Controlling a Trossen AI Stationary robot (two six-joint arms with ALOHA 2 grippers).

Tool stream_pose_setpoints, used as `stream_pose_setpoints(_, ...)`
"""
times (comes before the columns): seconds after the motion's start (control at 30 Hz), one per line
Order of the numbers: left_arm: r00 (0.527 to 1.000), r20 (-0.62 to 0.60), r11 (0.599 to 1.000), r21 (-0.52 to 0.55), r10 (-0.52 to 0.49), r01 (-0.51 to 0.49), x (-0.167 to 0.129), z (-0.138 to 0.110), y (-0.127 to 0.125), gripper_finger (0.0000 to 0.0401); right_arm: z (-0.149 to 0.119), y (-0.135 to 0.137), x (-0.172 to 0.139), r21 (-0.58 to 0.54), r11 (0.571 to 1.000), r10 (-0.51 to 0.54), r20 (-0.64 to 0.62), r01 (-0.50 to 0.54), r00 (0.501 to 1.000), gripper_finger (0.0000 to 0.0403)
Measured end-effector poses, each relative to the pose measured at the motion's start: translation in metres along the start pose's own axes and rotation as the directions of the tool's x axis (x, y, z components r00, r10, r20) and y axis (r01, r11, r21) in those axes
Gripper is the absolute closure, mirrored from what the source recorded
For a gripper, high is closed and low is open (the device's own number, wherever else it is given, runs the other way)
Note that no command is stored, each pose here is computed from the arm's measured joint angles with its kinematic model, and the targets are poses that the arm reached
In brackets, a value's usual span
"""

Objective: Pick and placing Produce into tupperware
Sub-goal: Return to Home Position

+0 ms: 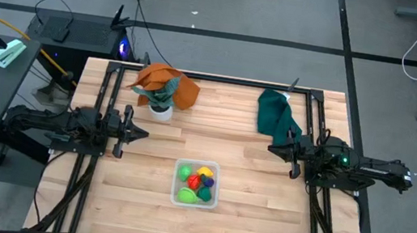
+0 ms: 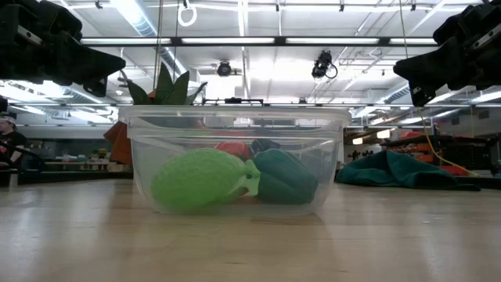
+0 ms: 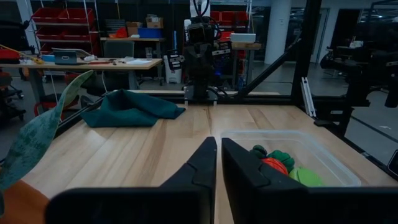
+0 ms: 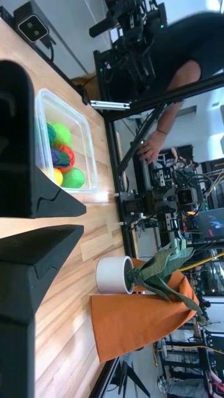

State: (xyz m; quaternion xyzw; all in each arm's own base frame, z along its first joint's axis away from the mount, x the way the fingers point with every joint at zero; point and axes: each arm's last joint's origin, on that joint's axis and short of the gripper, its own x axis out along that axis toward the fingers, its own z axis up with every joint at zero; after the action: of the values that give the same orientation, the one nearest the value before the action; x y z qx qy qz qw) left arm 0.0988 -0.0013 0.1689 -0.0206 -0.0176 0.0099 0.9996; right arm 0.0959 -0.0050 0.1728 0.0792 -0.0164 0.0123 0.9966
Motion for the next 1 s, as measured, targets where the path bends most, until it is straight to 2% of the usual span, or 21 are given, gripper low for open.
stream_pose_setpoints(0.2, 1.000, 0.000, 1.000, 0.000, 0.000, 0.000, 0.0000, 0.0000, 0.0000, 0.0378, 0.0000, 0.0000, 0.0000, 0.000, 1.000, 0.000, 0.000, 0.000, 1.000, 0.0403)
stream_pose_setpoints(0.63, 1.000, 0.000, 1.000, 0.000, 0.000, 0.000, 0.0000, 0.0001, 0.0000, 0.0363, 0.0000, 0.0000, 0.0000, 0.000, 1.000, 0.000, 0.000, 0.000, 1.000, 0.0403)
stream_pose_setpoints(1.0, 1.000, 0.000, 1.000, 0.000, 0.000, 0.000, 0.0000, 0.0000, 0.0000, 0.0376, 0.0000, 0.0000, 0.0000, 0.000, 1.000, 0.000, 0.000, 0.000, 1.000, 0.0403)
